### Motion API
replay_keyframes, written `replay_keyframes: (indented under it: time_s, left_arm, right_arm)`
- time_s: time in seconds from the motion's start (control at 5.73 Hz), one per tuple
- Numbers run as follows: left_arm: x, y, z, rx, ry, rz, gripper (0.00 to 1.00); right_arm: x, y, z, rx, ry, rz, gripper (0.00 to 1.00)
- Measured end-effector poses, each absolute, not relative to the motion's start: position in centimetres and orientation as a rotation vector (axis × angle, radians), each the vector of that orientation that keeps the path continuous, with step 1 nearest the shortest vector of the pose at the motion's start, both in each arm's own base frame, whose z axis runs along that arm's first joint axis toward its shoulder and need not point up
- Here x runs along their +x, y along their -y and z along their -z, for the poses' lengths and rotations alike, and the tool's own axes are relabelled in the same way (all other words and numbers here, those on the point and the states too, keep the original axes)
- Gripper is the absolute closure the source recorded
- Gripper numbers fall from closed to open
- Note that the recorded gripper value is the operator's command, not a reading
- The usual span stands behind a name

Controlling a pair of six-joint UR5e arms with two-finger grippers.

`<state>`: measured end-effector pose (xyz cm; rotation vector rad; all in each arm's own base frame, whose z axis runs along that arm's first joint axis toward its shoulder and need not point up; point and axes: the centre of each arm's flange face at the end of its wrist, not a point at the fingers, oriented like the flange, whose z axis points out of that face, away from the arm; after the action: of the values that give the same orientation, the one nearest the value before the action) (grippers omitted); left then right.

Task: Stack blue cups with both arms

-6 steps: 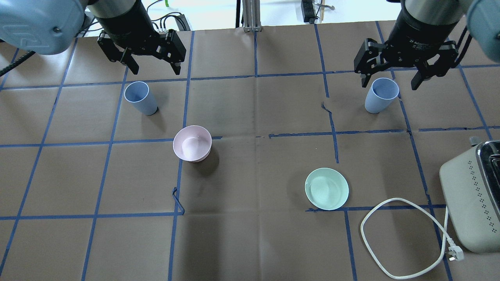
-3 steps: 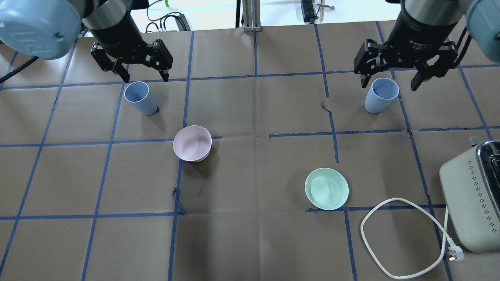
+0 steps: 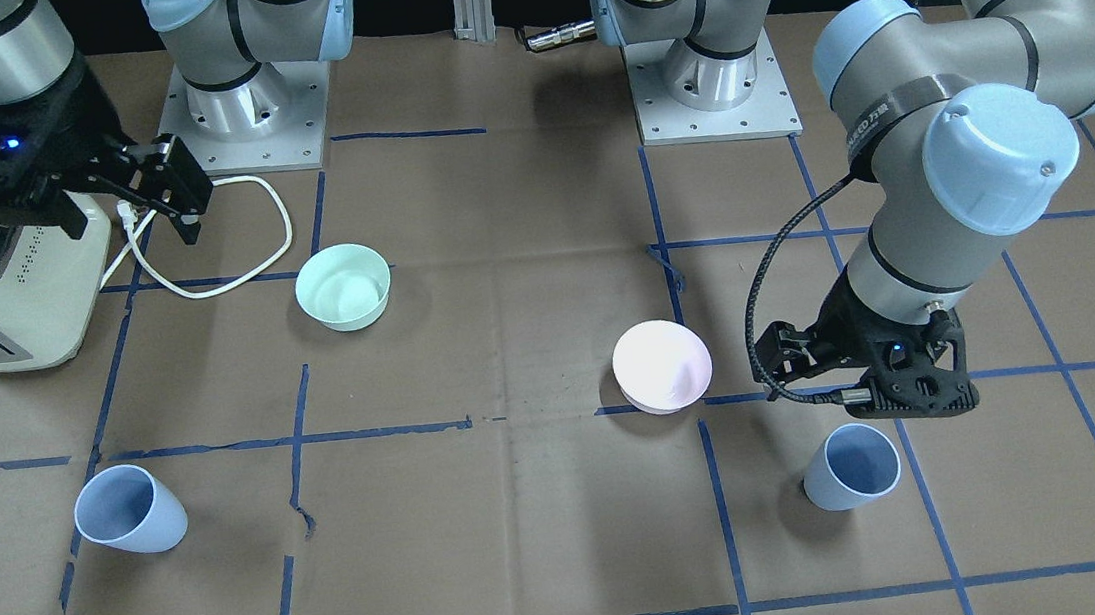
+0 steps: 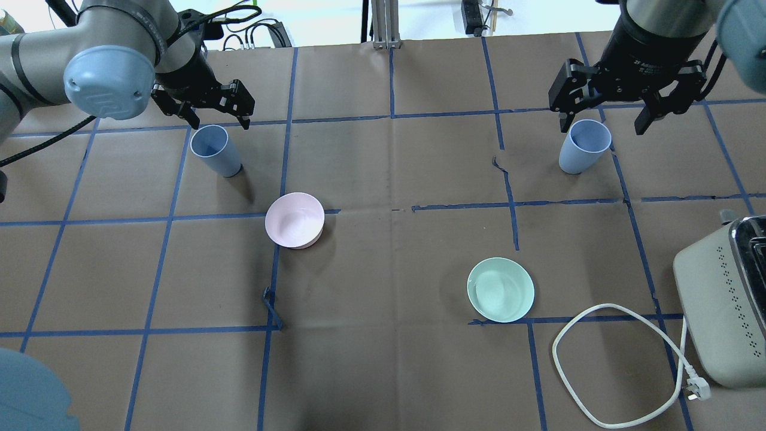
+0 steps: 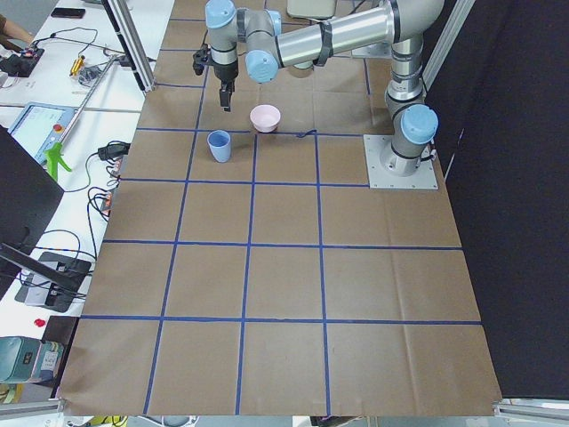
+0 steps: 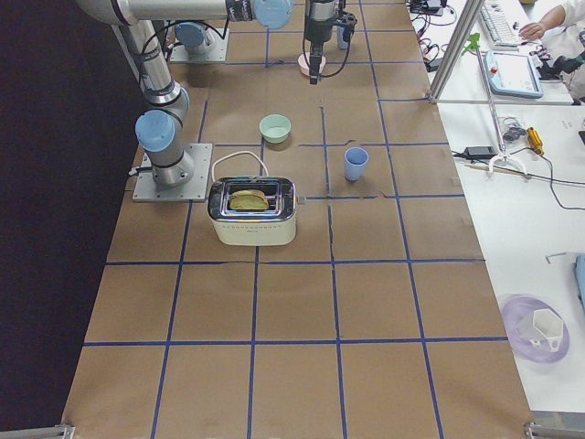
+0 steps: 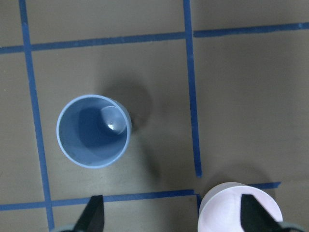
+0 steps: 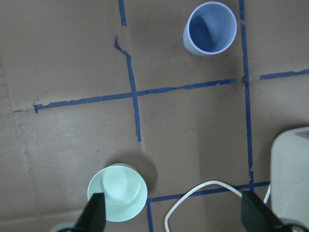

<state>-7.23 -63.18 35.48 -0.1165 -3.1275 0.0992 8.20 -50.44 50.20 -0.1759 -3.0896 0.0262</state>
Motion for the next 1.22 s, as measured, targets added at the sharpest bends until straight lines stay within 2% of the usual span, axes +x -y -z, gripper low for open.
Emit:
replay_keyframes:
  time_s: [0.35, 0.7, 0.87, 1.05, 1.22]
  left_arm:
    - [-6.0, 65.1, -31.7, -0.115, 3.128, -0.091, 0.02]
    - [-5.3, 66.0, -28.2, -0.099, 3.133, -0.021, 0.02]
    - [-4.9, 66.3, -26.7, -0.089, 3.136, 0.009, 0.22]
    - [-4.7, 66.6, -25.4, -0.084, 3.134, 0.033, 0.62]
    - [-4.5, 66.8, -24.7, -0.079, 3.133, 0.047, 0.89]
  right_arm:
    - [-0.5, 55.9, -47.5, -0.131, 3.081, -0.094, 0.0]
    - [-4.2, 62.3, -40.9, -0.049, 3.08, -0.093, 0.0]
    - [-4.7, 63.7, -37.7, 0.0, 3.088, -0.052, 0.0]
    - [-5.1, 64.4, -34.7, 0.016, 3.095, -0.024, 0.0]
    - [-5.4, 64.7, -31.7, 0.015, 3.101, 0.0, 0.0]
